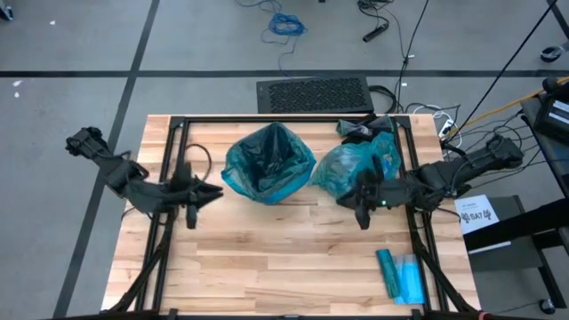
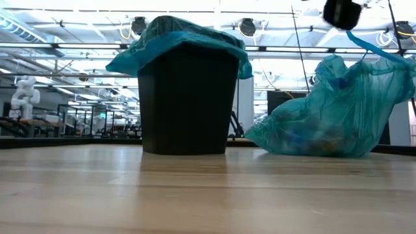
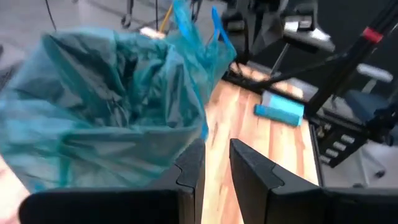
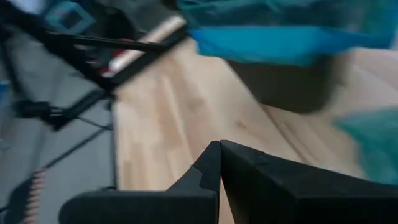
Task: Place trash/remove bag and relplace
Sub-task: Return to Home Position
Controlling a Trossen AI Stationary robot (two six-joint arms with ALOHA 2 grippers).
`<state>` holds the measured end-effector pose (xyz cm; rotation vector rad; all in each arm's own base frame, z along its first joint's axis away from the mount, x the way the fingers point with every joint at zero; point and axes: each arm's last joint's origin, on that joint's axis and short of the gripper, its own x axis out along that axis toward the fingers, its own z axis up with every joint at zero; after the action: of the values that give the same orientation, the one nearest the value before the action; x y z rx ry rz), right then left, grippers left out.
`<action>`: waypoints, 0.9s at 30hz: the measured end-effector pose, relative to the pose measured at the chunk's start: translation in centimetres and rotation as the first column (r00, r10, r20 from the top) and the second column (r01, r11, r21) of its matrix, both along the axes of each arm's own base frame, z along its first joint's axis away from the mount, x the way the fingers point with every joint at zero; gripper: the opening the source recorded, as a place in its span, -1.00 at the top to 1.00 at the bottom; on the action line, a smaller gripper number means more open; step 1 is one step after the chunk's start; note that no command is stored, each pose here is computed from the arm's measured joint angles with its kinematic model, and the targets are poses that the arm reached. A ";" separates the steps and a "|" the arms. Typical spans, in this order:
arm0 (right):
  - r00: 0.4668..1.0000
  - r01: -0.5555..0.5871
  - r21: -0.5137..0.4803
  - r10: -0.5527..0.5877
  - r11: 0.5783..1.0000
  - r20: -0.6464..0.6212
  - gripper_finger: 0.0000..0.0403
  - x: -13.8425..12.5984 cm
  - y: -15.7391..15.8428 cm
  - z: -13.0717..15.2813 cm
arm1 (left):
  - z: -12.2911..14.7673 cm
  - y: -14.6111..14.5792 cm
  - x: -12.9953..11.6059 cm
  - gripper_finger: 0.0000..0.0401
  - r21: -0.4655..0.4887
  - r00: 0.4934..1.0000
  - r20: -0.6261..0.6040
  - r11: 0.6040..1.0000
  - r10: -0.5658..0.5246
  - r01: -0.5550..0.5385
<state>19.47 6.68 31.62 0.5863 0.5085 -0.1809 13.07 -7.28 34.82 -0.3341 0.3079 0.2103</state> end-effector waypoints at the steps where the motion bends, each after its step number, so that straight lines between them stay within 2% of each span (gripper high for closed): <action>1: 0.999 -0.026 0.002 0.026 1.000 0.033 1.00 0.2 -0.3 -0.4 | -0.2 0.3 -0.3 0.64 0.003 1.000 0.016 1.000 -0.005 0.005; 4: 0.991 -0.091 -0.021 0.093 0.996 0.101 1.00 0.8 -1.1 -1.7 | -2.5 0.8 -1.0 0.64 -0.011 0.999 0.031 1.000 -0.004 0.004; 7: 0.977 -0.135 -0.070 0.144 0.988 0.154 1.00 1.3 -1.7 -2.6 | -5.1 1.3 -1.6 0.64 -0.054 0.995 0.100 0.998 -0.011 0.017; 9: 0.972 -0.145 -0.109 0.162 0.983 0.173 1.00 1.5 -2.0 -3.0 | -7.2 1.4 -2.0 0.64 -0.049 0.991 0.131 0.998 -0.041 0.048; 12: 0.963 -0.167 -0.188 0.201 0.968 0.178 1.00 1.6 -2.3 -3.0 | -10.1 1.8 -2.3 0.64 -0.011 0.984 0.162 0.997 -0.070 0.072; 17: 0.956 -0.205 -0.351 0.263 0.914 0.126 1.00 1.9 -3.0 -3.4 | -14.4 2.3 -3.2 0.64 0.012 0.980 0.149 0.991 -0.131 0.130; 19: 0.967 -0.177 -0.354 0.229 0.918 0.109 1.00 2.0 -3.8 -4.0 | -16.1 2.4 -3.4 0.64 0.013 0.977 0.147 0.988 -0.156 0.156; 22: 0.982 -0.125 -0.311 0.162 0.942 0.095 1.00 1.8 -4.9 -6.5 | -18.3 2.5 -3.6 0.64 0.013 0.971 0.174 0.986 -0.163 0.163; 24: 0.982 -0.091 -0.265 0.131 0.960 0.136 1.00 1.6 -5.6 -8.1 | -19.1 2.6 -3.7 0.64 -0.001 0.961 0.224 0.986 -0.162 0.167; 27: 0.964 -0.031 -0.231 0.090 0.972 0.248 1.00 1.3 -6.5 -9.5 | -18.6 2.8 -3.6 0.64 0.082 0.940 0.269 0.978 -0.208 0.193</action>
<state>20.76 0.22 22.12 0.3636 0.2480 -0.1002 9.45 -4.51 16.21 -0.2718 0.0583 -0.0302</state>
